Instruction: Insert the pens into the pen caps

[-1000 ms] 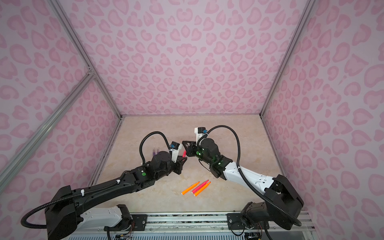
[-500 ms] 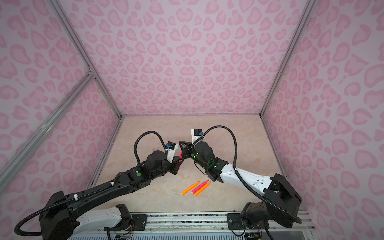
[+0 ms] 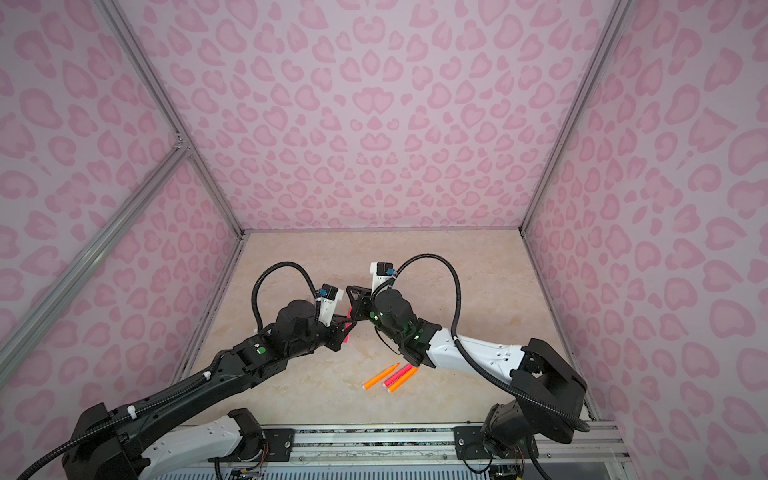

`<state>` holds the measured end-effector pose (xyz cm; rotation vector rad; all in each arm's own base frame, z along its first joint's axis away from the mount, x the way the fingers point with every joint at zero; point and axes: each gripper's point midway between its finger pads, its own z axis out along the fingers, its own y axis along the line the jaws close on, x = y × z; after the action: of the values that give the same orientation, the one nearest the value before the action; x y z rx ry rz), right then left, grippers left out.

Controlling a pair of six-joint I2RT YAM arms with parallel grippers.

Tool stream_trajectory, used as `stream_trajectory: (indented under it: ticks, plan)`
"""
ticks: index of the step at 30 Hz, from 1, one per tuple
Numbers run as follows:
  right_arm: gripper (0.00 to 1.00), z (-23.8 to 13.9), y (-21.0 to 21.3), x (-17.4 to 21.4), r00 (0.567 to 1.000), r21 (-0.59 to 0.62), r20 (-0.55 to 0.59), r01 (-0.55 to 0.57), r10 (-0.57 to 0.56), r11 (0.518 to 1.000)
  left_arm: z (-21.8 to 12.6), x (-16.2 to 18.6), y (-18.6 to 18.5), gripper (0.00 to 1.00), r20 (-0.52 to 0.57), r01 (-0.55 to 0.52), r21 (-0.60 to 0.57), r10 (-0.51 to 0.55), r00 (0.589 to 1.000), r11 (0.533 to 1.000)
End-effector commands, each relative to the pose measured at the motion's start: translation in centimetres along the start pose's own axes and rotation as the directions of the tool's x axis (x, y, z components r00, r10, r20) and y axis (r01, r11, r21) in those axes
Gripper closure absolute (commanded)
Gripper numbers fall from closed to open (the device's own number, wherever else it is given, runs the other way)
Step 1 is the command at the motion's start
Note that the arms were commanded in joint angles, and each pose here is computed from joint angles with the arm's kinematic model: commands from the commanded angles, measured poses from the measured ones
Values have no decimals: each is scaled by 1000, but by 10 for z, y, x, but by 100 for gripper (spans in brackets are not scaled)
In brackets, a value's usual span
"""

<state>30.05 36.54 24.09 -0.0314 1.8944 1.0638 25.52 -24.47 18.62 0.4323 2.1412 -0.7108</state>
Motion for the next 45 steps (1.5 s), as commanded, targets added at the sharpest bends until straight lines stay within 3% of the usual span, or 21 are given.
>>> stream_trajectory:
  ticks: [1,11,19,26,34,41,43,45]
  plan:
    - [100,0,-12,42,988,36,-152,20,-15,999,-14,-48,48,96,231,156,-215,-105,967,964]
    - [100,12,-19,58,984,55,-179,3,7,998,-26,-84,50,96,269,175,-253,-104,957,952]
    - [100,6,-17,55,986,39,-165,-8,14,999,-2,-98,57,96,242,242,-265,-179,954,933]
    - [100,4,-16,58,985,29,-168,-21,26,999,-8,-102,79,96,252,265,-255,-201,947,930]
    - [100,9,-15,64,982,26,-182,-40,44,999,-23,-112,71,96,299,236,-209,-168,939,949]
    - [100,3,-19,56,986,57,-163,-16,25,998,-12,-100,75,96,255,226,-220,-168,952,949]
    - [91,0,-24,49,988,79,-151,-4,16,997,-7,-88,82,96,229,235,-249,-178,957,940]
    - [73,-4,-34,41,991,106,-130,-3,17,994,-1,-70,93,96,196,251,-294,-198,960,922]
